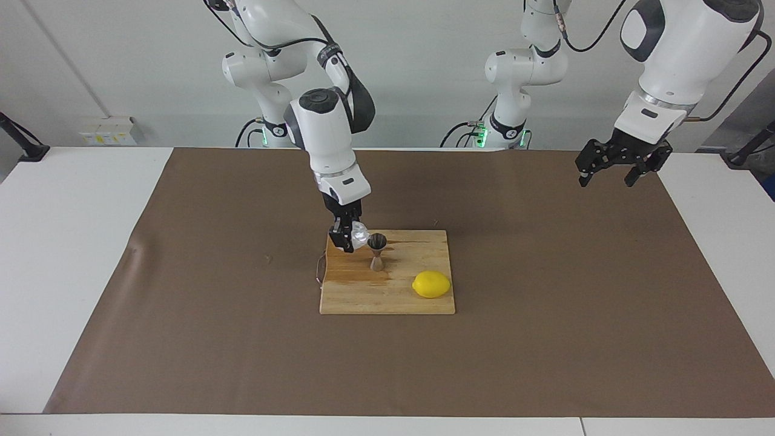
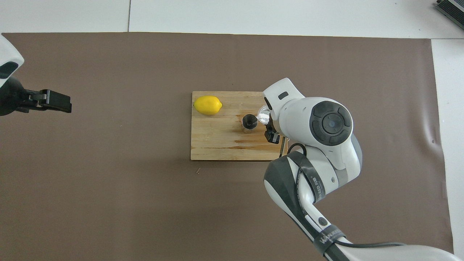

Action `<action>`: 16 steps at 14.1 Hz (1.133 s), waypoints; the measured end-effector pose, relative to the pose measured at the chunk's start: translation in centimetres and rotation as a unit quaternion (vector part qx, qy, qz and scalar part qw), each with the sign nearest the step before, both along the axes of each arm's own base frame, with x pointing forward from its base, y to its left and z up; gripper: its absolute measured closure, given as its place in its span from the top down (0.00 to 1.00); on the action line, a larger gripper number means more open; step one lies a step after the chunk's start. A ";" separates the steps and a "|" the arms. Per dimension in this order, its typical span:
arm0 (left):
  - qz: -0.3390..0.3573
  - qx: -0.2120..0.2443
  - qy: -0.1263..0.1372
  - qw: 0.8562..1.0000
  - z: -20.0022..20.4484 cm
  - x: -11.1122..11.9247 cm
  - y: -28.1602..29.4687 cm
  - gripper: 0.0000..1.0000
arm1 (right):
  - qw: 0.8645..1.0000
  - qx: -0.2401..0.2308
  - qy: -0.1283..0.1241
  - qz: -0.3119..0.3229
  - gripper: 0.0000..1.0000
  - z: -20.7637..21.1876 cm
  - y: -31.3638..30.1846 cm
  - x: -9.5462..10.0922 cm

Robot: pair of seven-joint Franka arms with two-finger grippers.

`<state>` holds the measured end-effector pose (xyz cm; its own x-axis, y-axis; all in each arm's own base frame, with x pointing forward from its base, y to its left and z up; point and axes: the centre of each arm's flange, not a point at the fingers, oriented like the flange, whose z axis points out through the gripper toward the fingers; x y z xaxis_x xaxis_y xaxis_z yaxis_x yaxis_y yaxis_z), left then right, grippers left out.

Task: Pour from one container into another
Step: 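Tilt the white cup with the right gripper over the steel cup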

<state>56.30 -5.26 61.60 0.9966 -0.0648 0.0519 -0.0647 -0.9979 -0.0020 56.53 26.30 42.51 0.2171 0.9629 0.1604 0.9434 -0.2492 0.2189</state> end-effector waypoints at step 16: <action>0.002 0.000 0.001 1.000 0.0 0.0 0.2 1.00 | 1.000 0.001 -0.008 0.015 0.51 0.2 1.5 -0.6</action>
<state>56.31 -5.06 61.55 0.9969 -0.0611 0.0506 -0.0611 -0.9981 -0.0020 55.96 27.80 42.71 0.1859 0.9686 0.1650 0.9466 -0.2215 0.2343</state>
